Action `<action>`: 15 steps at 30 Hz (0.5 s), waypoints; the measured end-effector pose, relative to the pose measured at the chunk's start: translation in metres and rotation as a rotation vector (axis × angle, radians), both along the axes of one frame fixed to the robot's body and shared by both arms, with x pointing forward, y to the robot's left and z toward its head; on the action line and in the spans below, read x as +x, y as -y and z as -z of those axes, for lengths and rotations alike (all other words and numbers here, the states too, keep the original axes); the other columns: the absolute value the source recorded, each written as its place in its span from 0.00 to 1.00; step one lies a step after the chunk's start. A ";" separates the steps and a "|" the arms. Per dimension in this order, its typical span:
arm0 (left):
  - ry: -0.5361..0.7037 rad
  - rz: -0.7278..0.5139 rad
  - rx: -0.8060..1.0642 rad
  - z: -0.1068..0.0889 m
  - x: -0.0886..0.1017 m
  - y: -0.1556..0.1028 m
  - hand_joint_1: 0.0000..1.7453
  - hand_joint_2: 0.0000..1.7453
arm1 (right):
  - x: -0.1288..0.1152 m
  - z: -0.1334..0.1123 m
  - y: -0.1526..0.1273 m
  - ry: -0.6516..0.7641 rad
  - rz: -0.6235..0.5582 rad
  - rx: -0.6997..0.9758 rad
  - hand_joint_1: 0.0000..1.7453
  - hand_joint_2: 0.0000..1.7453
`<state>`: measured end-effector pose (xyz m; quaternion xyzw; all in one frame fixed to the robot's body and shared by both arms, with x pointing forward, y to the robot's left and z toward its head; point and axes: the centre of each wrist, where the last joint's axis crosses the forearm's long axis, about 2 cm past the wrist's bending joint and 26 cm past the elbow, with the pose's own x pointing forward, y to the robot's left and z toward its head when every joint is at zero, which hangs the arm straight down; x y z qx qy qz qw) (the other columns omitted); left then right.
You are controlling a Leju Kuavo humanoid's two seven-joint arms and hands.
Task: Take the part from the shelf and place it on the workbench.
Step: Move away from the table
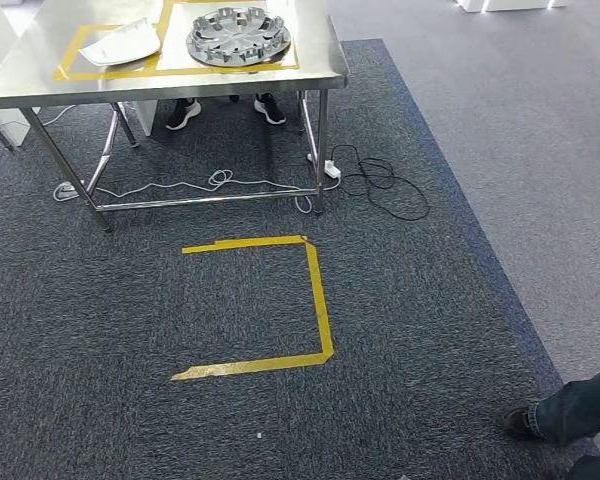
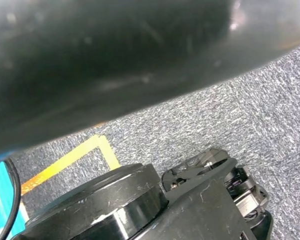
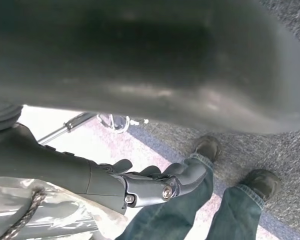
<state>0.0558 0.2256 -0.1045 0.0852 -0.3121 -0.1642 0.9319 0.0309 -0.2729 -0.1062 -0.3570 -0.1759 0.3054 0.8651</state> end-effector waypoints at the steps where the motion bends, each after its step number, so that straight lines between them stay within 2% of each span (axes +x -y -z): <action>1: 0.000 0.000 0.000 0.000 0.000 0.000 0.00 0.00 | 0.000 0.000 0.000 0.003 0.008 0.003 0.00 0.00; 15: 0.006 0.005 -0.003 0.000 0.002 0.001 0.00 0.00 | 0.002 0.000 -0.002 0.020 0.137 0.044 0.00 0.00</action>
